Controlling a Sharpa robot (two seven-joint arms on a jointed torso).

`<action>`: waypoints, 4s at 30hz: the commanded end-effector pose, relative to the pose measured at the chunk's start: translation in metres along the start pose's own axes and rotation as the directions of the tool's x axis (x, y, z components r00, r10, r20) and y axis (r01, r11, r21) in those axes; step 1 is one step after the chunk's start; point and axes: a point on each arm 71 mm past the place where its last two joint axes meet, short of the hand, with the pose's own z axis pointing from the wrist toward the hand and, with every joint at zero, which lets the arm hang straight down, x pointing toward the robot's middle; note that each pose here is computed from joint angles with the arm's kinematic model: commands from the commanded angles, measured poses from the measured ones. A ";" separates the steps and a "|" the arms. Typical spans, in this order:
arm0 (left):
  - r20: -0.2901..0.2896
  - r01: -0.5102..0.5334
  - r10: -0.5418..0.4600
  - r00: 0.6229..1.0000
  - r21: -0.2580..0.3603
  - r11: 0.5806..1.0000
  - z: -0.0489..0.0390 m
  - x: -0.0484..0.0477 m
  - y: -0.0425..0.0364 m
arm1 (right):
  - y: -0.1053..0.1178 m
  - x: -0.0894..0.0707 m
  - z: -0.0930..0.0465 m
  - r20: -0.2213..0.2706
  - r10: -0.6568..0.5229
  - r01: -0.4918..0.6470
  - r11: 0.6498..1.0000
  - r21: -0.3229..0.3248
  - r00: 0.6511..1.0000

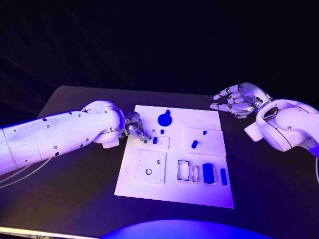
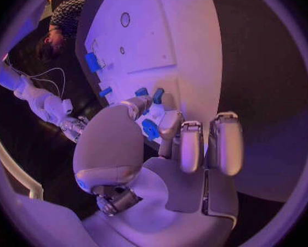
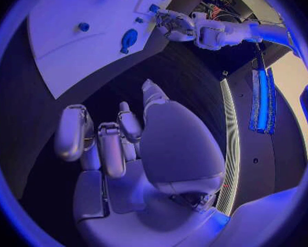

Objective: Assemble the parts on the task board

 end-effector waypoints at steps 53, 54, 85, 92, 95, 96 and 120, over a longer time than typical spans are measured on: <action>0.398 -0.317 0.130 0.908 0.453 0.833 0.0015 -0.0071 -0.0584 | -0.001 0.000 0.000 0.007 -0.004 0.004 1.000 -0.015 1.000; 0.396 -0.321 0.135 0.908 0.451 0.833 0.0021 -0.0067 -0.0587 | -0.001 0.000 0.000 0.007 -0.004 0.004 1.000 -0.015 1.000; 0.325 -0.368 0.250 0.912 0.381 0.848 0.0228 0.0007 -0.0641 | 0.001 0.000 0.001 0.021 0.002 -0.001 1.000 -0.029 1.000; 0.317 -0.368 0.254 0.914 0.378 0.850 0.0262 0.0017 -0.0641 | 0.001 0.001 0.001 0.019 0.002 -0.001 1.000 -0.029 1.000; 0.308 -0.367 0.259 0.916 0.377 0.850 0.0275 0.0030 -0.0640 | 0.001 0.001 0.001 0.018 0.002 -0.002 1.000 -0.029 1.000; 0.305 -0.367 0.260 0.916 0.377 0.850 0.0279 0.0034 -0.0640 | 0.001 0.001 0.001 0.018 0.002 -0.002 1.000 -0.028 1.000; 0.275 -0.361 0.270 0.923 0.372 0.855 0.0315 0.0083 -0.0633 | 0.001 0.001 0.001 0.015 0.002 -0.002 1.000 -0.028 1.000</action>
